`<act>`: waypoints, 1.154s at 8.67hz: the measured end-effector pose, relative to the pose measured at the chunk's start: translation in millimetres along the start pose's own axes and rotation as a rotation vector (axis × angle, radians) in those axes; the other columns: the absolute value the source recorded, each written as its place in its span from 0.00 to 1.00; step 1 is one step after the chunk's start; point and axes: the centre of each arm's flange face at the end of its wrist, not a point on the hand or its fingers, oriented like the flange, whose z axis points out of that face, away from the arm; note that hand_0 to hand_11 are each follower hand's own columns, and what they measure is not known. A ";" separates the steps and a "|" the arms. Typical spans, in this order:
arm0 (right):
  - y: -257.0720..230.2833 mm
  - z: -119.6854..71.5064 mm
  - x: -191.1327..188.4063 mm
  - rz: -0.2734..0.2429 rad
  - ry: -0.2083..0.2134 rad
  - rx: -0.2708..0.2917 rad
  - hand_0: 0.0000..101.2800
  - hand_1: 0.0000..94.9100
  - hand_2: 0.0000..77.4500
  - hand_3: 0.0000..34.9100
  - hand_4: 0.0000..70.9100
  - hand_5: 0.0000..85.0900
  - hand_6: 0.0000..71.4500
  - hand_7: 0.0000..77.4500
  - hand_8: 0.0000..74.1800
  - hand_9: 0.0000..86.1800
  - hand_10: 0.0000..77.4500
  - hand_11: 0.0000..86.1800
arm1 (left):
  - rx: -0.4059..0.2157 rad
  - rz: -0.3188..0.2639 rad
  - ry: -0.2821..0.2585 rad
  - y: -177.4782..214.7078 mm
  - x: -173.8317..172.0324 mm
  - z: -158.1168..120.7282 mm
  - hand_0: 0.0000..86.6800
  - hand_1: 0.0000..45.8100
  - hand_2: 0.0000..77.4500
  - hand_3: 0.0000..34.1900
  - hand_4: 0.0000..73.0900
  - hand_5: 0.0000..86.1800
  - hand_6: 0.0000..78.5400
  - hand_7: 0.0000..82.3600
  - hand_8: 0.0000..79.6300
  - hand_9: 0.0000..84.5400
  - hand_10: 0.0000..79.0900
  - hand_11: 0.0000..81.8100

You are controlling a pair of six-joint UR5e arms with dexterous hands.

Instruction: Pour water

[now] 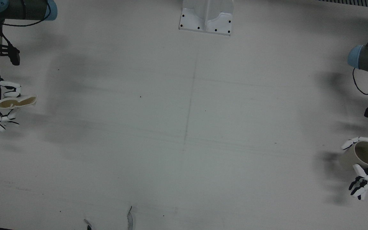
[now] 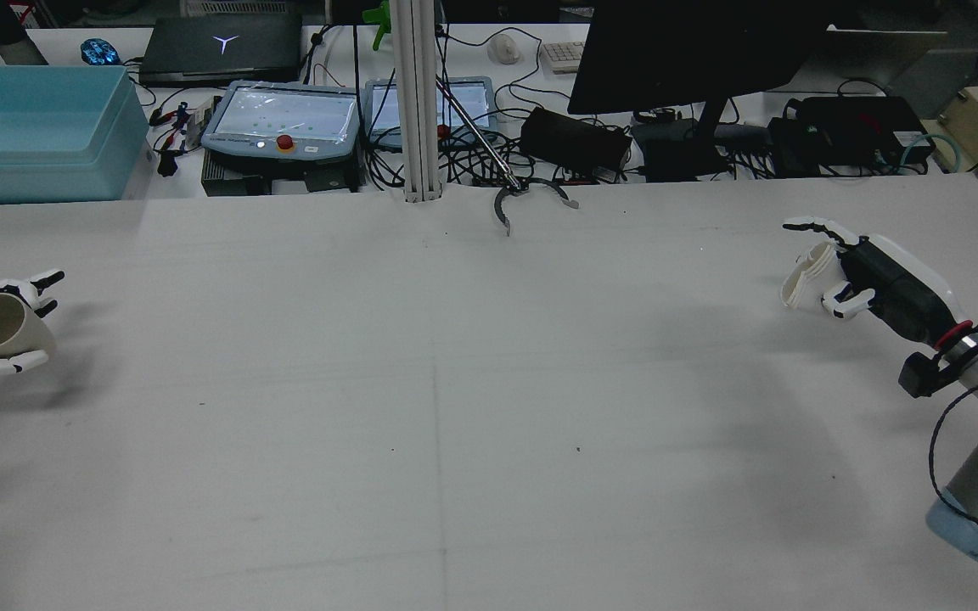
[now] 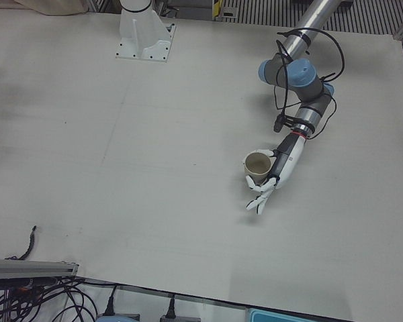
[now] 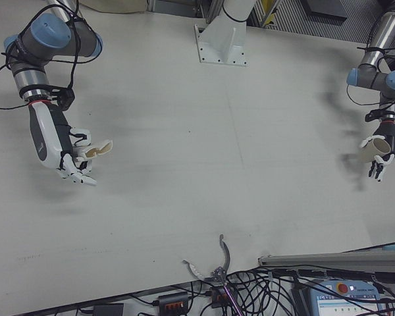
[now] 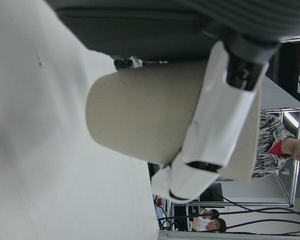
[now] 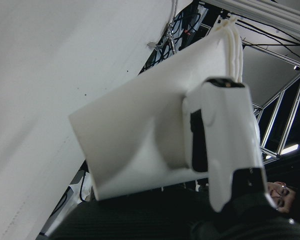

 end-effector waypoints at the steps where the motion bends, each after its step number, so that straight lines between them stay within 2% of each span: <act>1: 14.3 0.1 -22.2 0.000 -0.033 -0.001 0.78 0.27 1.00 0.35 0.00 0.31 0.68 0.80 0.68 0.69 0.20 0.36 | -0.010 -0.002 -0.012 19.6 -5.9 6.7 0.93 0.67 0.41 0.00 0.40 0.65 0.15 0.15 0.04 0.01 0.06 0.14; 3: 61.7 1.8 -87.8 -0.001 -0.124 -0.018 0.78 0.27 1.00 0.35 0.00 0.31 0.68 0.80 0.68 0.69 0.20 0.36 | -0.046 -0.013 -0.065 91.6 -42.7 48.0 0.93 0.67 0.41 0.00 0.40 0.65 0.15 0.16 0.03 0.01 0.06 0.14; 5: 133.7 20.9 -164.1 -0.013 -0.219 -0.039 0.78 0.26 1.00 0.37 0.26 0.31 0.69 0.82 0.67 0.71 0.18 0.27 | -0.076 -0.039 -0.151 188.2 -126.8 98.3 0.93 0.67 0.41 0.00 0.40 0.65 0.15 0.16 0.03 0.01 0.06 0.14; 6: 176.0 33.4 -198.2 -0.033 -0.256 -0.055 0.78 0.26 1.00 0.36 0.36 0.31 0.70 0.83 0.66 0.72 0.20 0.31 | -0.088 -0.054 -0.209 242.2 -181.1 116.1 0.93 0.67 0.41 0.00 0.40 0.65 0.15 0.15 0.03 0.01 0.06 0.14; 7: 219.1 47.6 -225.2 -0.081 -0.289 -0.081 0.78 0.26 1.00 0.36 0.44 0.31 0.71 0.85 0.65 0.73 0.17 0.28 | -0.095 -0.064 -0.250 295.7 -221.9 135.5 0.93 0.67 0.41 0.00 0.40 0.65 0.16 0.15 0.03 0.01 0.06 0.13; 8: 263.9 64.2 -244.2 -0.163 -0.319 -0.112 0.78 0.26 1.00 0.37 0.65 0.31 0.71 0.85 0.63 0.74 0.19 0.31 | -0.101 -0.069 -0.269 343.8 -244.5 154.2 0.93 0.67 0.41 0.00 0.40 0.65 0.17 0.17 0.03 0.00 0.06 0.14; 9: 307.9 81.3 -245.3 -0.260 -0.332 -0.147 0.78 0.26 1.00 0.37 0.65 0.31 0.71 0.85 0.63 0.74 0.19 0.31 | -0.107 -0.074 -0.278 382.7 -257.3 170.7 0.93 0.67 0.42 0.00 0.40 0.65 0.17 0.16 0.04 0.01 0.06 0.14; 10: 347.1 96.4 -222.9 -0.347 -0.330 -0.171 0.79 0.26 1.00 0.37 0.83 0.31 0.73 0.86 0.65 0.73 0.16 0.27 | -0.114 -0.078 -0.282 413.3 -264.2 183.3 0.93 0.67 0.42 0.00 0.40 0.65 0.20 0.18 0.04 0.01 0.06 0.14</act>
